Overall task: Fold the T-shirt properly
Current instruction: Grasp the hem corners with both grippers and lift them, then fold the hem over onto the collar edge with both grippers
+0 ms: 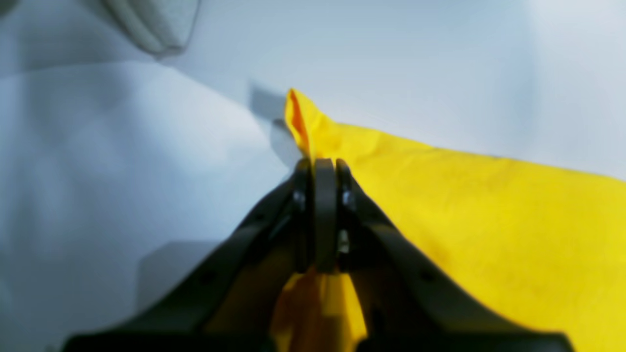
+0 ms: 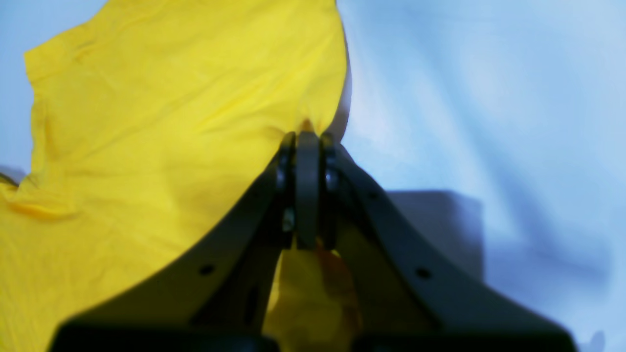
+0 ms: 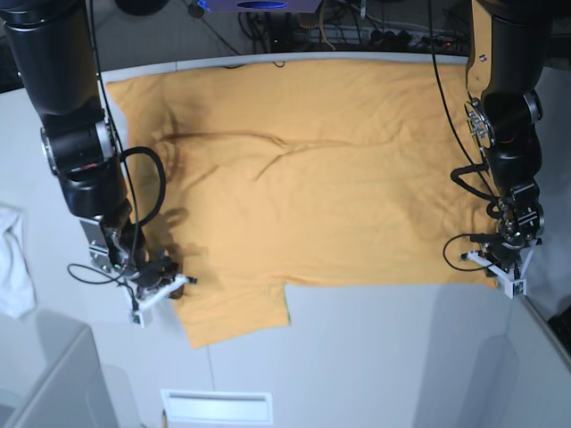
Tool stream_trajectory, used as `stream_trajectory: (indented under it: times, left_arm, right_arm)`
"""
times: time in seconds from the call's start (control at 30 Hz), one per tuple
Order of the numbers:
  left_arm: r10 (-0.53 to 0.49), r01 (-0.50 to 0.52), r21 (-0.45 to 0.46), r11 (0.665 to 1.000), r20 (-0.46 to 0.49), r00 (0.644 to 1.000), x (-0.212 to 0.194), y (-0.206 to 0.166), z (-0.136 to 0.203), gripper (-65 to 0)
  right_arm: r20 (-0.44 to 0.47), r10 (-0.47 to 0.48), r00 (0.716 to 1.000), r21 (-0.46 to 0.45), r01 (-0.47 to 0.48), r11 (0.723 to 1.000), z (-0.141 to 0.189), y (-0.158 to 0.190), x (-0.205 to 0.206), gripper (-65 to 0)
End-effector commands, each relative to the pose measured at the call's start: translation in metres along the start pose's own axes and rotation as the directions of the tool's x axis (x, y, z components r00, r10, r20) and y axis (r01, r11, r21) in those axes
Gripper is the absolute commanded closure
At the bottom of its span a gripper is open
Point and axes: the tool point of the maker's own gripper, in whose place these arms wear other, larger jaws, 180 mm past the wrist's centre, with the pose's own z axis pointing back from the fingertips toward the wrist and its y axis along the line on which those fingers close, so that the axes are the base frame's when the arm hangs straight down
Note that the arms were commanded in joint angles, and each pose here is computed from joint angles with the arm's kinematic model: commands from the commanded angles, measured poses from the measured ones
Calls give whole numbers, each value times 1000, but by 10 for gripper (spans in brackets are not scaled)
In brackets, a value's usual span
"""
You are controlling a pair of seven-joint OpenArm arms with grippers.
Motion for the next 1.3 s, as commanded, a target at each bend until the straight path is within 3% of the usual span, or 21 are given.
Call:
stream_trajectory:
  times: [0.0,0.13,0.27,0.43,0.53,0.83,1.07,1.27]
  left_arm:
    - [-27,29,33,999,-43,999,1,14,3,0]
    - [-62,64,61,996,-44,997,12,22,13,0]
    - [-35,35,64,997,5,999,23,28,29,0]
    - [3,-4,34,999,48,999,33,24,43,0]
    - [0,-2,32,999,84,996,44,24,50,0]
    - [-62,57,48,997,126,990,77,19,75,0]
    - [-135,127,71,989,117,984,75,16,99,0]
    - [-201,193,90,977,90,975,68,12,124,0]
  right_arm:
    - [-2,15,1000,-10,-15,1000,3,-3,13,0]
    - [49,48,998,31,-49,998,4,15,34,0]
    - [51,62,997,21,-63,998,11,5,42,0]
    - [90,-26,996,14,25,1000,17,-8,55,0]
    - [66,-33,997,6,33,999,20,-14,52,0]
    - [108,70,992,77,-79,994,41,12,78,0]
    - [85,-67,994,81,60,995,72,-17,72,0]
    - [95,-43,995,97,34,995,97,-13,57,0]
